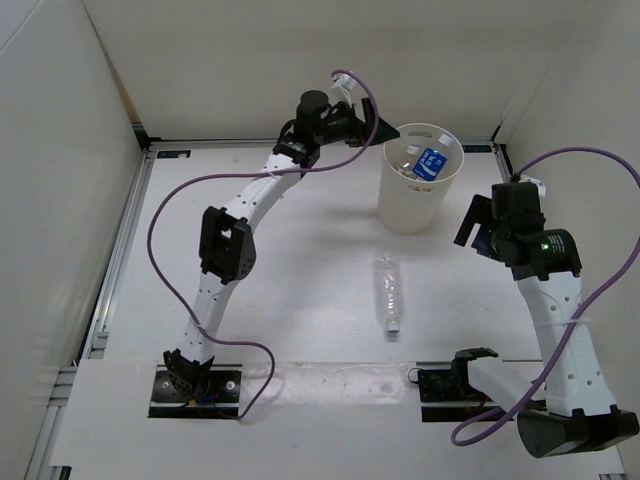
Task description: Put the plastic bottles in the bin
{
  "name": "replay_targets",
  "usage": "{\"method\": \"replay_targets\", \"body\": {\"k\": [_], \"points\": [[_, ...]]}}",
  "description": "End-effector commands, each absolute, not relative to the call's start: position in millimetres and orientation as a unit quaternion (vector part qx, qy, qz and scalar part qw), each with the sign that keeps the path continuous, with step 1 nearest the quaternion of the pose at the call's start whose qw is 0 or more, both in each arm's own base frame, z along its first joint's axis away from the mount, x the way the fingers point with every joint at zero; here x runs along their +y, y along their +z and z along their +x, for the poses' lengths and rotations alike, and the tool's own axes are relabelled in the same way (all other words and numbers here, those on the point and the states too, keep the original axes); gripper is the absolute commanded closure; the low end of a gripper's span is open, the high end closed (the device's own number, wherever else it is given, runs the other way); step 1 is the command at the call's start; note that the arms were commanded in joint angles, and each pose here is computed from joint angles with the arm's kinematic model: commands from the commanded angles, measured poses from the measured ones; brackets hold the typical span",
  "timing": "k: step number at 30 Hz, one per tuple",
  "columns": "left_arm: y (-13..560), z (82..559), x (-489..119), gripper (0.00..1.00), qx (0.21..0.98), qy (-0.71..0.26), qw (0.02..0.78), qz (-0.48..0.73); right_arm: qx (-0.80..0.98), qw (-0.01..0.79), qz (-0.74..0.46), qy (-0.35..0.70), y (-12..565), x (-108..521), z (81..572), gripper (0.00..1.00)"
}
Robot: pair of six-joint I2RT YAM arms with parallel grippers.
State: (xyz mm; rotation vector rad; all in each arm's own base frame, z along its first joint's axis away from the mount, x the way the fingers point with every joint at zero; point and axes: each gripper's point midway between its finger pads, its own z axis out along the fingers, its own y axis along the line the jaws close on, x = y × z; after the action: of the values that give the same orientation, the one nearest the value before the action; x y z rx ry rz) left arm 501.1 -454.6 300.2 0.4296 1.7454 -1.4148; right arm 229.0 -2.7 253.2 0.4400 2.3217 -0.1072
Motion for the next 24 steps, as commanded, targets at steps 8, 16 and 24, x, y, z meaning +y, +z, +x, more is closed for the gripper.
{"method": "replay_targets", "body": {"k": [8,16,24], "points": [[329.3,518.8,-221.7,0.00,0.780,-0.341,0.523,0.035,0.950,0.287,0.087,0.090,202.6,69.1,242.0,0.10],[237.1,472.7,-124.7,0.00,0.858,-0.232,0.457,-0.044,0.957,0.256,0.018,0.139,154.5,133.1,256.5,0.10],[195.7,441.5,-80.4,0.00,0.882,-0.196,0.421,-0.082,0.977,0.169,-0.048,0.121,106.0,184.1,256.5,0.10]]}}
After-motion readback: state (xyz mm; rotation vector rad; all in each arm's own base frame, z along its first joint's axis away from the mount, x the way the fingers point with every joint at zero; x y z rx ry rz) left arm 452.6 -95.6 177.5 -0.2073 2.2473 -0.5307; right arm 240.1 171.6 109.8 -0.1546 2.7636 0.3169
